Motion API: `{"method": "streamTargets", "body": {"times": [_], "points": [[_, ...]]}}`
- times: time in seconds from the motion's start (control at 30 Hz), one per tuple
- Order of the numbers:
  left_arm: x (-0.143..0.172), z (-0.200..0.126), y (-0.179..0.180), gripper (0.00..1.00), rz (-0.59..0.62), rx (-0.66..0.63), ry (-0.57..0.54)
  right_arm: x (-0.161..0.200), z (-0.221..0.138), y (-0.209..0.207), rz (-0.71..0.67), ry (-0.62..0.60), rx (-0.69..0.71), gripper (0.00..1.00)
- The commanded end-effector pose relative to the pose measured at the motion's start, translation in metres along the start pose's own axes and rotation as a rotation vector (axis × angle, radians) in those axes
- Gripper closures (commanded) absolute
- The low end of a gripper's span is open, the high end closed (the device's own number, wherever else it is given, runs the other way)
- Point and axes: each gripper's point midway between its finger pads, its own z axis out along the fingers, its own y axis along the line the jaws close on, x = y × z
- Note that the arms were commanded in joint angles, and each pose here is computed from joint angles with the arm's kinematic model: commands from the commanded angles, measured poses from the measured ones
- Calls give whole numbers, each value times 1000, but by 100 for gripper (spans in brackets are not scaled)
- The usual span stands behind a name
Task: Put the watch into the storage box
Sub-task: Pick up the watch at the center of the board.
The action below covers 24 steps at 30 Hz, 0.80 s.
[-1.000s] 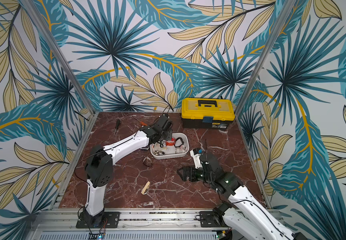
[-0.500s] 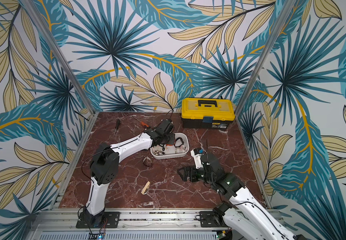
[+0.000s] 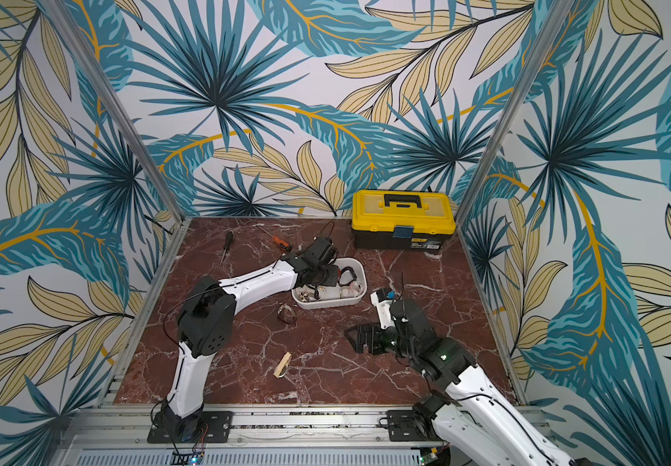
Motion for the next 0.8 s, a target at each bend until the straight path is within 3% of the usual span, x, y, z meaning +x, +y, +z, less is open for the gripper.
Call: {"method": "streamTargets", "body": {"times": [0.0, 0.17, 0.53, 0.67, 0.77], "points": [[15, 12, 4, 92, -4, -3, 28, 7, 2, -6, 8, 11, 20, 0], [15, 12, 7, 92, 1, -21, 26, 5, 1, -5, 10, 7, 17, 1], [7, -24, -1, 90, -3, 21, -51, 4, 1, -5, 10, -1, 17, 0], [-3, -48, 0, 80, -11, 32, -110, 2, 3, -4, 9, -6, 14, 0], [-11, -70, 0, 64, -15, 38, -157, 0, 5, -3, 11, -9, 8, 0]]}}
